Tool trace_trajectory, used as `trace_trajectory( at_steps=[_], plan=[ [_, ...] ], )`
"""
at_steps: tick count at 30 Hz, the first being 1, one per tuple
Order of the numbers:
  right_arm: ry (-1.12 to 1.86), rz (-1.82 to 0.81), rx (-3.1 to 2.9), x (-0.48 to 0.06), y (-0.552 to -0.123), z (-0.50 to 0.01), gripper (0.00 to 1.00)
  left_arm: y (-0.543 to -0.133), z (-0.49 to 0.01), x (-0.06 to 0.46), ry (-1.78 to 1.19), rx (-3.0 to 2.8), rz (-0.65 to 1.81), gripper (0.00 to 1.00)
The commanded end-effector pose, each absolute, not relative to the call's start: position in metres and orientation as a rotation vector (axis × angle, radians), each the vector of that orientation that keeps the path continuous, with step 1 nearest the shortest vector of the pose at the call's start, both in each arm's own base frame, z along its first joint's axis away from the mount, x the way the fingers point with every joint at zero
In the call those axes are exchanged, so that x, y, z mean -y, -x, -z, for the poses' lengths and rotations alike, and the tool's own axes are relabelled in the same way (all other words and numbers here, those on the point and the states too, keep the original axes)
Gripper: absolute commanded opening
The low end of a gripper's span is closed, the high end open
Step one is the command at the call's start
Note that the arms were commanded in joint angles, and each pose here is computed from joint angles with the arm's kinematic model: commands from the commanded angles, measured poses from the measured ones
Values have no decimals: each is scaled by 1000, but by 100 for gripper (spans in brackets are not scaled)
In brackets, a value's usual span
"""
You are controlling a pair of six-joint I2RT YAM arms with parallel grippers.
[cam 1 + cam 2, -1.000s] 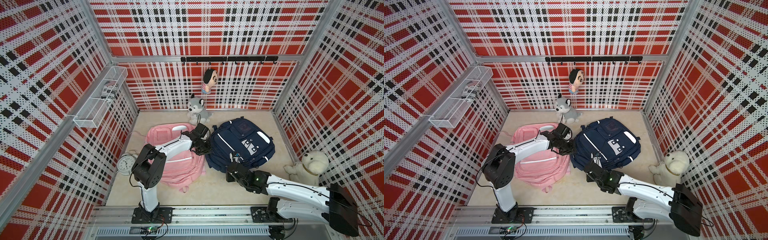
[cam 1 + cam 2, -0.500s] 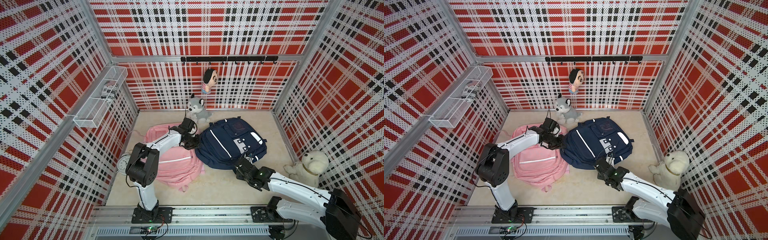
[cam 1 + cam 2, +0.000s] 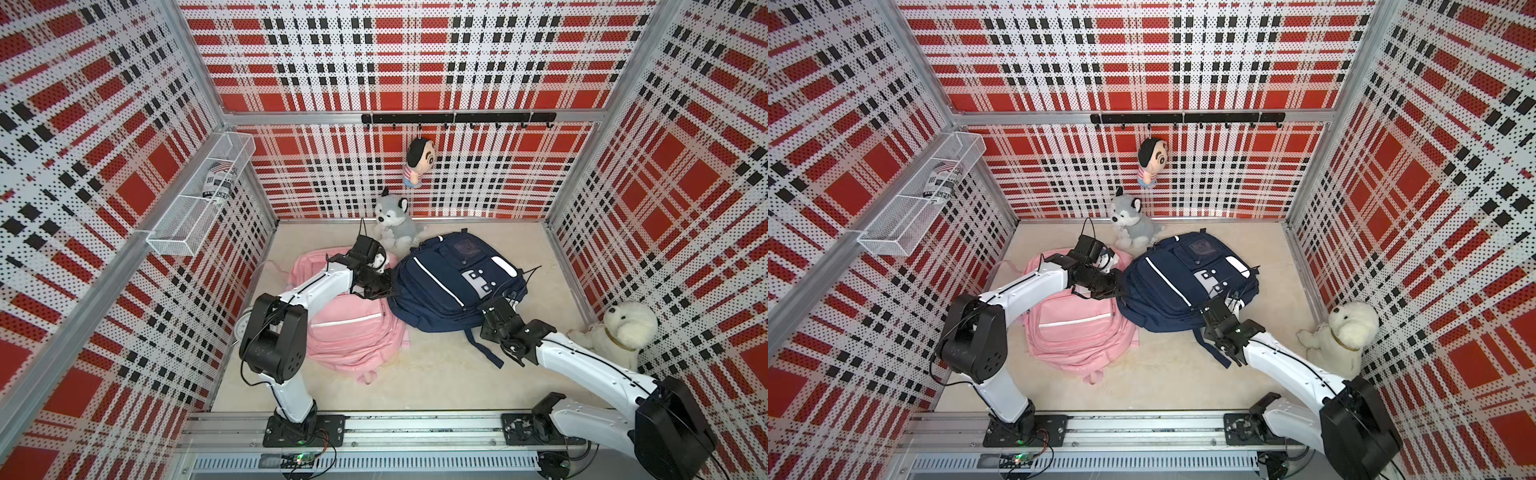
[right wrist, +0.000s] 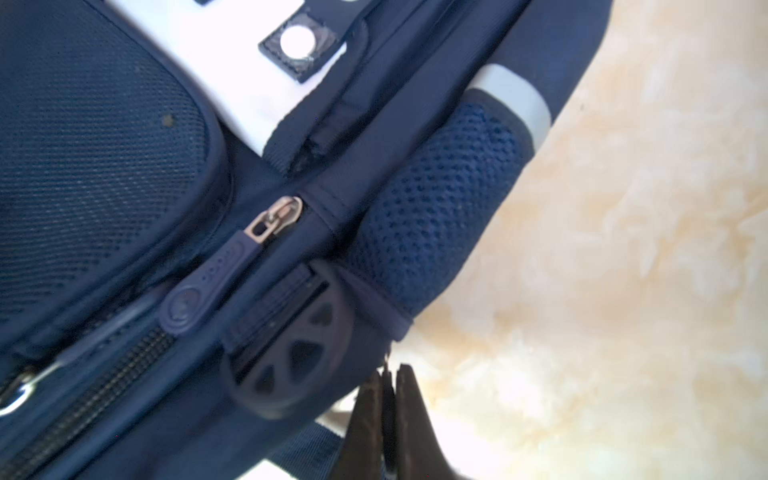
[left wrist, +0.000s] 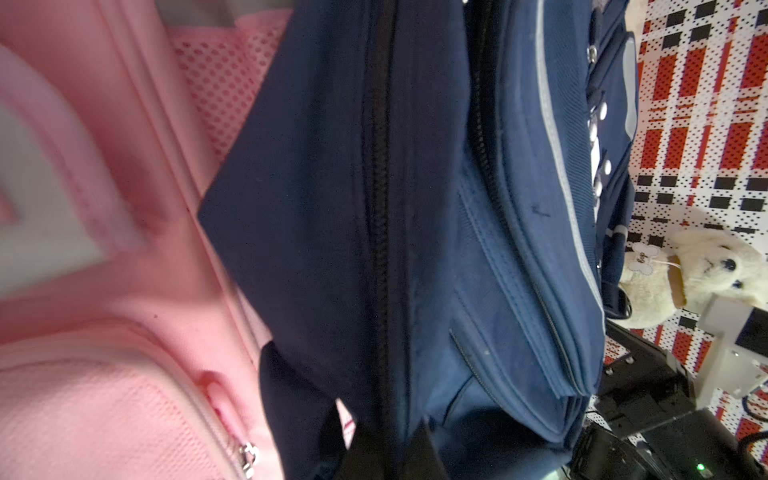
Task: Zip up the backpack
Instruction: Zip the zipper on the backpack.
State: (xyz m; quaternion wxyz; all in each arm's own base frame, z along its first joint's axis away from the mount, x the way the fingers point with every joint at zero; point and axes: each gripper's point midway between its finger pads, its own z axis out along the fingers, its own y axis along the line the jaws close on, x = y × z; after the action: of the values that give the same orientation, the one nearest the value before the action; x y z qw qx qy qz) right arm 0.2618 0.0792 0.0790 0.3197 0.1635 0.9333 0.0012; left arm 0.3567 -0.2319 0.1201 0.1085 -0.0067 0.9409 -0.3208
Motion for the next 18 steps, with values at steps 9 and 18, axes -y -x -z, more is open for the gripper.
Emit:
trace_trajectory(
  at_steps=[9,18],
  plan=[
    [-494,191,-2314,-13,-296,-103,0,-376,-150,201,13,-2614,930,0],
    [-254,195,-2358,-13,-327,-99,0,-374,-178,189,14,-2503,1164,0]
  ],
)
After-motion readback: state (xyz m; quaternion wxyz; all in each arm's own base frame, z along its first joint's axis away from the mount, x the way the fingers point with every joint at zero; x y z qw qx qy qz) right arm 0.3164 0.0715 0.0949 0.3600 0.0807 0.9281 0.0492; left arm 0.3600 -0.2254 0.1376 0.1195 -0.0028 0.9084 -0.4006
